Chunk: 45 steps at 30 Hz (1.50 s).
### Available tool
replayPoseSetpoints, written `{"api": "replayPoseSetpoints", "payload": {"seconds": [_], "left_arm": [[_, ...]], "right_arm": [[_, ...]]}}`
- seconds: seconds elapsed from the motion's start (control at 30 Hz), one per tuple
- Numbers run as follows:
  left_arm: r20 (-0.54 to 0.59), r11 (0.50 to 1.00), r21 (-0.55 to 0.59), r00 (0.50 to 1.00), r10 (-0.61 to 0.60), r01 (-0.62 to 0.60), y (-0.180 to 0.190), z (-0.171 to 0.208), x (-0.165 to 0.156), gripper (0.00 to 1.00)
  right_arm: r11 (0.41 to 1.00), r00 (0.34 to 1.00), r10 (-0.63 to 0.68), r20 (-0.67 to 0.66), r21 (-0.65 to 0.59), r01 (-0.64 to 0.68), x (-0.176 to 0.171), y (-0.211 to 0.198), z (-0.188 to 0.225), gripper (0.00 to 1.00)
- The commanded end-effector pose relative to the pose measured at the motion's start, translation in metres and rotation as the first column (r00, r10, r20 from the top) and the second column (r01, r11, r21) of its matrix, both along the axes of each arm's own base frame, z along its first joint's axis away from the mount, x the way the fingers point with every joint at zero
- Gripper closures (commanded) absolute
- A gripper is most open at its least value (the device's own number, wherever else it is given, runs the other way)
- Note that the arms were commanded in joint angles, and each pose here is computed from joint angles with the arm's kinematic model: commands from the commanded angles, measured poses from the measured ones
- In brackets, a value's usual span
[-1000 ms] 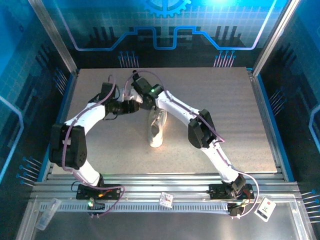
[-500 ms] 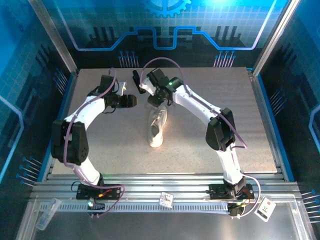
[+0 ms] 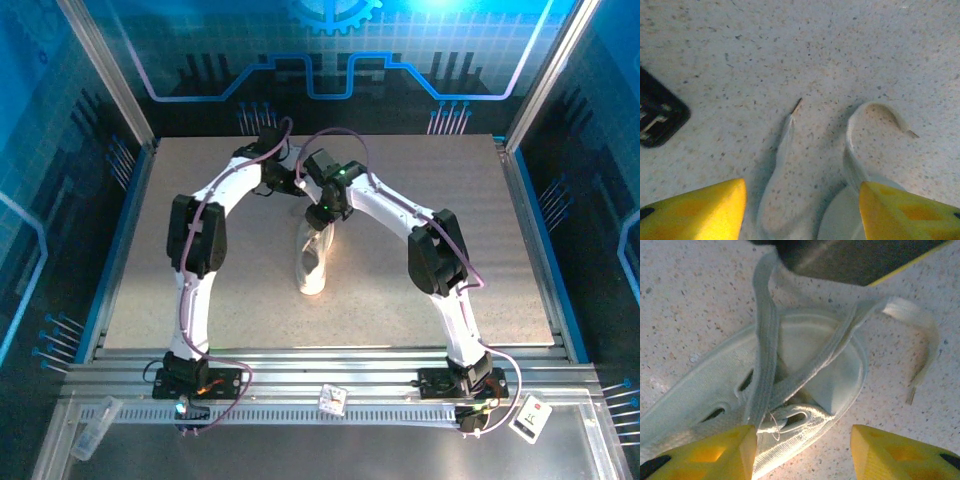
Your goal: Tie the shoes
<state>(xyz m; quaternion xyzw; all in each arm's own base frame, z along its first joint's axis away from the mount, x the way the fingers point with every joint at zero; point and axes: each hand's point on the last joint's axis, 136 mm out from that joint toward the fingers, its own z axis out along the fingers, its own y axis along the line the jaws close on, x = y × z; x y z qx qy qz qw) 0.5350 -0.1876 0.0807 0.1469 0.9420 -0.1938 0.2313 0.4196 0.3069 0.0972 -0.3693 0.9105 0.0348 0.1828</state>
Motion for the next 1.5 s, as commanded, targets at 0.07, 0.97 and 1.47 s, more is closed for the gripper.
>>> {"api": "replayPoseSetpoints", "payload": {"seconds": [0.07,0.97,1.47], "left_arm": [[-0.05,0.996,0.083,0.998,-0.037,0.041,0.009,-0.023,0.008,0.39],[-0.271,0.976,0.21,0.963,-0.002,0.061,0.018,-0.074,-0.022,0.63],[-0.266,0.972,0.06,0.935,0.235,-0.227,0.056,-0.047,-0.092,0.95]], "right_arm": [[0.999,0.996,-0.047,-0.07,-0.029,0.045,-0.002,-0.012,-0.022,0.49],[0.992,0.988,-0.117,-0.105,0.043,0.122,-0.014,-0.014,-0.035,0.96],[0.984,0.988,-0.128,-0.086,0.114,0.137,-0.021,-0.012,-0.016,0.98]]}}
